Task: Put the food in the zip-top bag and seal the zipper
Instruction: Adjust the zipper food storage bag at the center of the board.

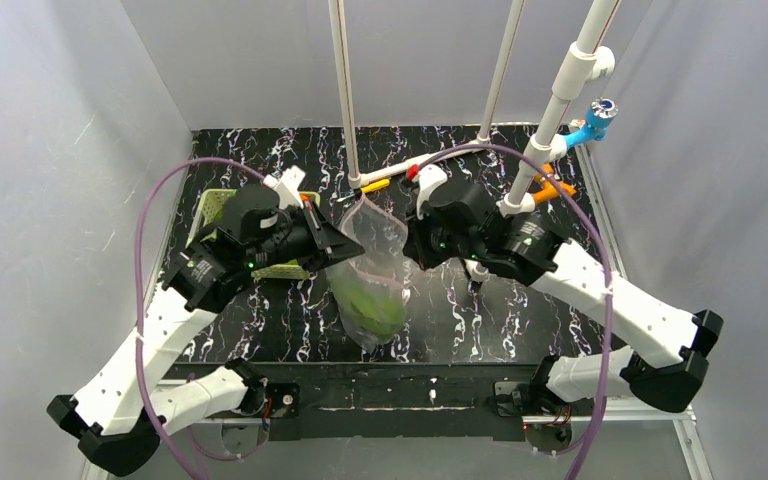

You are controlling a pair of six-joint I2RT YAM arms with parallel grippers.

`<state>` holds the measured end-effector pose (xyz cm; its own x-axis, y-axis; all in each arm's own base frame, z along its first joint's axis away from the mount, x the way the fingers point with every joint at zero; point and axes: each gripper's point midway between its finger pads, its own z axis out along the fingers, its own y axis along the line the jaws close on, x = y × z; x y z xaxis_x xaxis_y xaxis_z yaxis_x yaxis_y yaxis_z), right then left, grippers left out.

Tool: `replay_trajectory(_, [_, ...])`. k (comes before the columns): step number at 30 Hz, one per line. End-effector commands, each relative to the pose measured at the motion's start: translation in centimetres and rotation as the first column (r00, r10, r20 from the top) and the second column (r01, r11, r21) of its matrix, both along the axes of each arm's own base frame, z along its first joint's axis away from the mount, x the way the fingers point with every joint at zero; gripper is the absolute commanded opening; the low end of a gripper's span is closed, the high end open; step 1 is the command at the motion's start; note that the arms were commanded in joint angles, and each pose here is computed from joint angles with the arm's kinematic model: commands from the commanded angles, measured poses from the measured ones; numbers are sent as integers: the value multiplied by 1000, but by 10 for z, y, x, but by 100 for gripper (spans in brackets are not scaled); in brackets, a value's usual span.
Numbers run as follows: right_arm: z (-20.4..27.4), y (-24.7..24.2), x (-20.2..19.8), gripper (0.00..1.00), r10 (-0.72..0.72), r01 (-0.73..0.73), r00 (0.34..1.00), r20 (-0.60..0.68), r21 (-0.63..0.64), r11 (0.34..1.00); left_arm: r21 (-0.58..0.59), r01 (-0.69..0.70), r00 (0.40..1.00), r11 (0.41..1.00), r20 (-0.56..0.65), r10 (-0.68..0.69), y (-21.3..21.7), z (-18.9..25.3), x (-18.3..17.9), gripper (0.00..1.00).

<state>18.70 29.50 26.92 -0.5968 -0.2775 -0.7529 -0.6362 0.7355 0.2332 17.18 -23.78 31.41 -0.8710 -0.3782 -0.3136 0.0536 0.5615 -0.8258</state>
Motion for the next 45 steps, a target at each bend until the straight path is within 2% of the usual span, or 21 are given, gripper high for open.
replay_trajectory(1, [89, -9, -3, 1, 32, -52, 987, 158, 128, 990, -57, 32, 992, 998, 122, -25, -1, 53, -2, 0])
replay_trajectory(5, [100, -5, -12, 1, 59, -89, 986, 157, 191, 978, -75, -1, 992, 997, 123, 10, 3, 47, 0, 0])
replay_trajectory(10, [54, 4, 2, 1, 20, -36, 993, 119, 136, 990, 9, -47, 997, 999, -69, 47, 0, -50, 5, 0])
replay_trajectory(12, [39, 7, 11, 1, 7, -17, 993, 116, 82, 996, 0, -30, 994, 1000, -102, 30, -8, -64, 7, 0])
replay_trajectory(16, [44, 1, 26, 1, -38, 38, 988, 149, 4, 999, -15, -4, 998, 1000, -67, 3, -17, -47, 15, 0])
replay_trajectory(20, [58, 2, 21, 1, -11, 3, 984, 176, 44, 999, -12, 35, 999, 999, -41, -36, -21, -32, 15, 0])
replay_trajectory(26, [54, -5, 17, 1, -26, 17, 986, 164, 53, 998, -39, 40, 999, 998, -2, -40, -18, -16, 10, 0])
replay_trajectory(29, [57, -8, 14, 1, -30, 16, 984, 174, 82, 996, -5, 40, 999, 999, -1, -40, -11, -22, 6, 22])
replay_trajectory(33, [59, -14, 13, 1, -45, 29, 981, 187, 91, 995, 137, 8, 999, 991, 35, -13, 22, -28, -8, 47])
replay_trajectory(36, [58, -19, 13, 1, -51, 34, 980, 193, 90, 995, 214, -54, 990, 975, 138, 25, 54, -10, -18, 81])
replay_trajectory(37, [57, -19, 13, 1, -53, 36, 979, 197, 90, 995, 238, -75, 985, 968, 172, 34, 66, 0, -22, 88])
replay_trajectory(41, [56, -18, 11, 1, -47, 28, 980, 194, 100, 995, 367, -173, 965, 914, 250, 82, 111, 22, -33, 94])
replay_trajectory(45, [56, -15, 9, 1, -40, 17, 981, 188, 126, 992, 513, -285, 949, 810, 269, 164, 151, 11, -29, 98])
